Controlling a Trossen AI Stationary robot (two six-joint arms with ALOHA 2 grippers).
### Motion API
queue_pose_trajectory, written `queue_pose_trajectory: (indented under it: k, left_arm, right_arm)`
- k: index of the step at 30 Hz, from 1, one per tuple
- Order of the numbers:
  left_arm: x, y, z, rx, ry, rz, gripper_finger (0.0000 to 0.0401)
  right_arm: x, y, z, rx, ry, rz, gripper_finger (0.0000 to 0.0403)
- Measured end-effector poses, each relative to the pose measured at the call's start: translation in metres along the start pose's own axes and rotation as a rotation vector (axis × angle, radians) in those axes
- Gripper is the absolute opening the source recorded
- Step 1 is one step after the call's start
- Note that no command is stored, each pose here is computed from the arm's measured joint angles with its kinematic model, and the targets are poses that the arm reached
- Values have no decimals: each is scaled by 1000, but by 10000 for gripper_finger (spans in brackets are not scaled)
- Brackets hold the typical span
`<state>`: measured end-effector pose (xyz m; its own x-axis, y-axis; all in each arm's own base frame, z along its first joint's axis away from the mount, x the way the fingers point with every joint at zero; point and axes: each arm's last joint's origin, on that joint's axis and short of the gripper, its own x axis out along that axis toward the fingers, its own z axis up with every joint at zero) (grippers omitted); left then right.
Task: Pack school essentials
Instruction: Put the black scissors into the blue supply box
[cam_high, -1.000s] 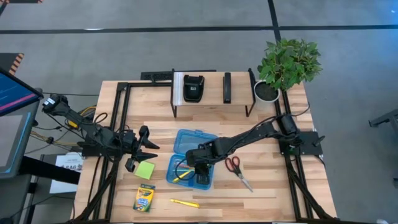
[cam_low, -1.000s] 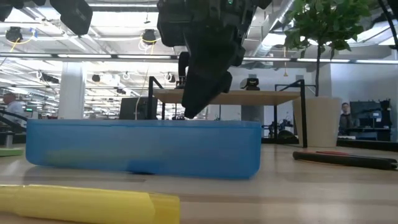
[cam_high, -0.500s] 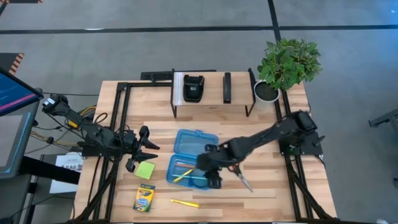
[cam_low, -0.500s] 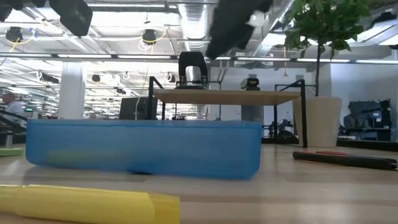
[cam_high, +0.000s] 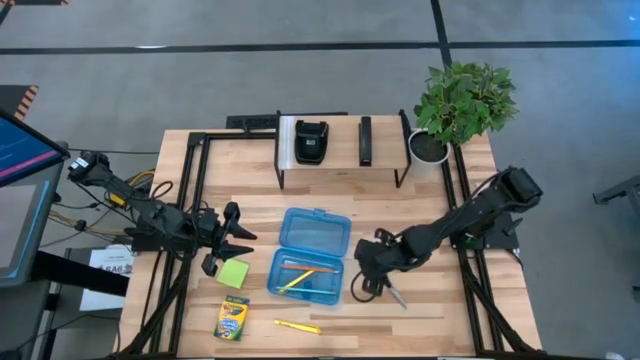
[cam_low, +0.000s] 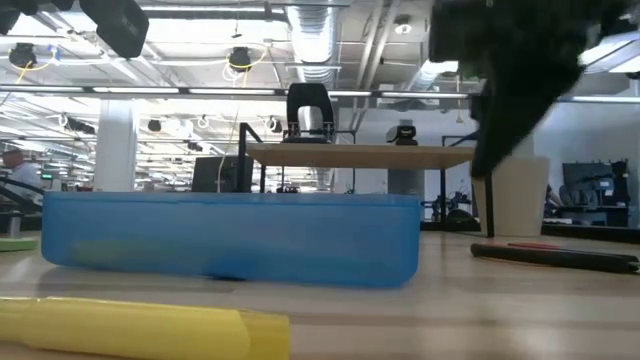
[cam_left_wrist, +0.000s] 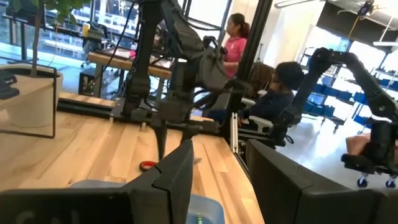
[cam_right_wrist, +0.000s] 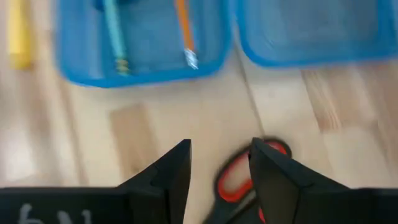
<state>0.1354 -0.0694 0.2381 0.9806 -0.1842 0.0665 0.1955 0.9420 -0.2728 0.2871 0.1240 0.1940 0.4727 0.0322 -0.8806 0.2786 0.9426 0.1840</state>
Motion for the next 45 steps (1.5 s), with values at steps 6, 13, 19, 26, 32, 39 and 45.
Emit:
queue_pose_trajectory:
  k: [6,13,19,26,32,39,45]
  left_arm:
    - [0,0,0,-4,0,0,138]
    - [0,0,0,-1,-4,-1,138]
    - [0,0,0,1,-4,0,138]
    - [0,0,0,-3,-5,-1,138]
    - [0,0,0,-6,-4,-3,138]
    - [0,0,0,-5,-5,-3,138]
    - [0,0,0,-6,-5,-3,138]
  right_arm:
    - [11,-8,-19,128,105,-93,175]
    - [-1,2,-37,241,144,-123,193]
    - [0,9,-61,285,171,-226,213]
    - [11,13,-68,317,115,-127,236]
    - [19,-1,-68,334,118,-157,245]
    - [25,-11,-65,333,132,-153,246]
    - [20,-10,-51,311,130,-150,246]
